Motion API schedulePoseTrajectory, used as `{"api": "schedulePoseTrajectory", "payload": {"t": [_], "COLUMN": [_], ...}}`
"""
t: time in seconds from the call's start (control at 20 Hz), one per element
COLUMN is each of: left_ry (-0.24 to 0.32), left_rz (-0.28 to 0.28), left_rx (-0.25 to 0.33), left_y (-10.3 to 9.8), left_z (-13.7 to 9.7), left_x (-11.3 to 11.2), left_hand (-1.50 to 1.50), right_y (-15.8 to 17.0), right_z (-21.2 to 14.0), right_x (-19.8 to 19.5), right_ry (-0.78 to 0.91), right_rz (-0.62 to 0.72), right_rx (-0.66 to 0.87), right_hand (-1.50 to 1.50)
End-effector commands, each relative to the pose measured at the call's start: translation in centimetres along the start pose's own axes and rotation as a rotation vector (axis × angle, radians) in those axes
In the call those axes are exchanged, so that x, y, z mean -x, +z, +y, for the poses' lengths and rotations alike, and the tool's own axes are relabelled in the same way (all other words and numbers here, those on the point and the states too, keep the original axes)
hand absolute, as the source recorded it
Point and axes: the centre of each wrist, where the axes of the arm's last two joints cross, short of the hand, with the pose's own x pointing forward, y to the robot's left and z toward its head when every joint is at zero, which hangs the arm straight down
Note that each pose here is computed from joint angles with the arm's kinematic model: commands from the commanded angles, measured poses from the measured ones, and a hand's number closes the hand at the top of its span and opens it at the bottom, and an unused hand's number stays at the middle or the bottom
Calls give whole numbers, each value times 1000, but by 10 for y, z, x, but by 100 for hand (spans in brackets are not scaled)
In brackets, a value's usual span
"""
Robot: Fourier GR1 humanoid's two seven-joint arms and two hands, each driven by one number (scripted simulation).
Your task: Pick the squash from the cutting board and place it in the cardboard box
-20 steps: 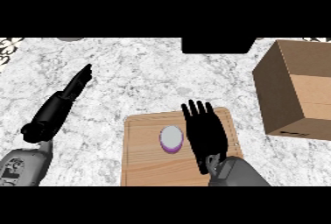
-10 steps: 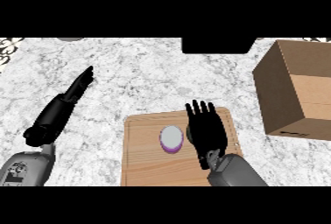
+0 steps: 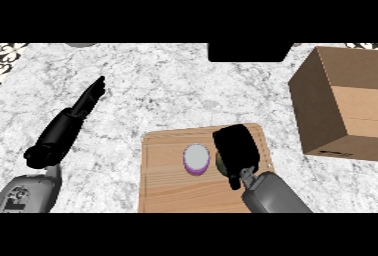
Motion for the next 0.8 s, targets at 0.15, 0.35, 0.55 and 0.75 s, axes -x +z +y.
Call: {"api": "schedulePoseTrajectory", "payload": {"t": [0.15,0.35,0.55,0.75], "left_ry": [-8,-2,-2,3], "left_rz": [2,12,24,33], "left_rx": [-13,-27,-31,-48], "left_y": [-10,-1,-1,7], "left_z": [-5,12,3,14], "left_x": [1,2,7,9], "left_hand": [0,0,0,0], "right_y": [-1,49,88,123], "right_z": [13,23,32,6], "right_x": [-27,2,-3,52], "right_ry": [73,7,-61,-42], "right_rz": [-65,-499,-912,-1049], "right_rx": [146,70,27,166], "right_hand": [150,150,150,150]}}
